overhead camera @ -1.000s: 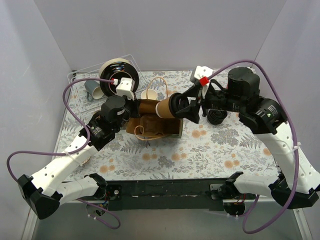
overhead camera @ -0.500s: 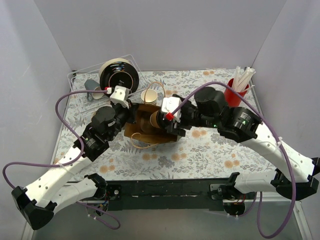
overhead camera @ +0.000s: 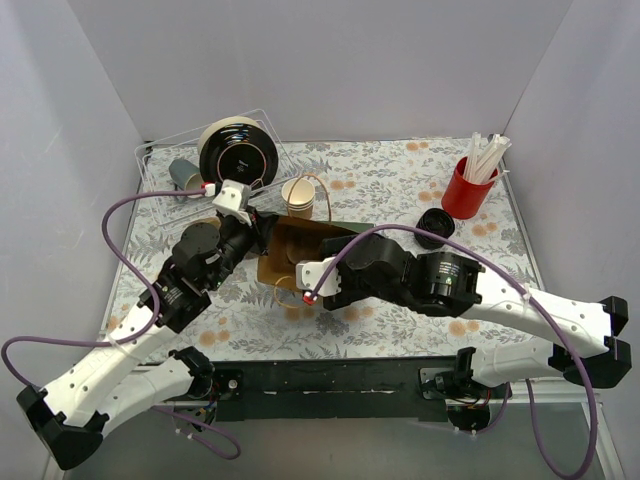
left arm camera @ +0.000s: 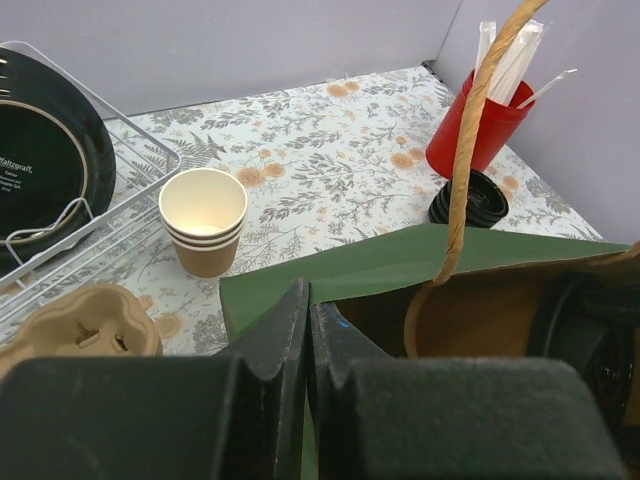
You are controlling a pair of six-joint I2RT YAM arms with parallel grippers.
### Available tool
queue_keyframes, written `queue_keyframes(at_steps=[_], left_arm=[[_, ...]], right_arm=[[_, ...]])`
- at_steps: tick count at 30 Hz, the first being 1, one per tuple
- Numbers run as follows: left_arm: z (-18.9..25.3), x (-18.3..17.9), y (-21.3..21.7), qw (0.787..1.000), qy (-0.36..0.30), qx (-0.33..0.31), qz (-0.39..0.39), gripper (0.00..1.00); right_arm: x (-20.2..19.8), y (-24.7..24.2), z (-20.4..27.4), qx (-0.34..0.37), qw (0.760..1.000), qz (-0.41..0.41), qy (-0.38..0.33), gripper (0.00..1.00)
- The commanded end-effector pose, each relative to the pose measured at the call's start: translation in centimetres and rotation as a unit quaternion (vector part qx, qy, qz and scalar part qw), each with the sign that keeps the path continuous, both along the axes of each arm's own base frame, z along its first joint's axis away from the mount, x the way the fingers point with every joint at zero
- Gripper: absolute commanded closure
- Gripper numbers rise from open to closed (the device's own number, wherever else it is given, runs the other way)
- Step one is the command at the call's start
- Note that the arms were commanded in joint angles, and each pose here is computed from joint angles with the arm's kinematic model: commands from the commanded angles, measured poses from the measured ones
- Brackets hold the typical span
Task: Pack the takeout coffee
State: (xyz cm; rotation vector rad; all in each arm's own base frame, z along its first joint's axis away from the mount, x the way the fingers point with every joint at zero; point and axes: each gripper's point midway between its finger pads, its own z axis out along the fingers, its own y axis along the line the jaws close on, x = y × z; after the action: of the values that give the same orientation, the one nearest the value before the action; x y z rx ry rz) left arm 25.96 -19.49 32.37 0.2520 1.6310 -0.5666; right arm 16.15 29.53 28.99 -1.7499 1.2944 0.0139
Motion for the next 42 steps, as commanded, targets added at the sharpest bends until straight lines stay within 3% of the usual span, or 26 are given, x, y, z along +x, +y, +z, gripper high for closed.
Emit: queue_keyframes(at_steps=[1, 14, 30, 35, 42], left_arm=[[1.6, -0.4, 0.7, 1.000, -0.025, -0.003, 0.007, 1.00], [-2.5, 0.1, 1.2, 1.000, -0.012, 0.011, 0.026, 1.00], [-2.5, 0.8, 1.7, 0.998, -0.030, 0.031, 0.042, 1.00], [-1.3, 0.3, 1.7, 0.998, -0.043, 0.014, 0.034, 1.00], [0.4, -0.4, 1.6, 0.998, -0.061, 0.002, 0.018, 1.00]], right_arm=[[1.2, -0.7, 1.9, 0.004, 0.997, -0.020, -0.072, 0.78], [2.4, 3.5, 0.7, 0.012, 0.995, -0.011, -0.097, 0.80], [2.8, 6.8, 3.0, 0.067, 0.997, -0.022, -0.028, 0.80], [3.5, 5.5, 2.5, 0.036, 0.999, -0.030, -0.025, 0.81], [3.0, 2.8, -2.0, -0.019, 1.000, -0.003, -0.023, 0.81]])
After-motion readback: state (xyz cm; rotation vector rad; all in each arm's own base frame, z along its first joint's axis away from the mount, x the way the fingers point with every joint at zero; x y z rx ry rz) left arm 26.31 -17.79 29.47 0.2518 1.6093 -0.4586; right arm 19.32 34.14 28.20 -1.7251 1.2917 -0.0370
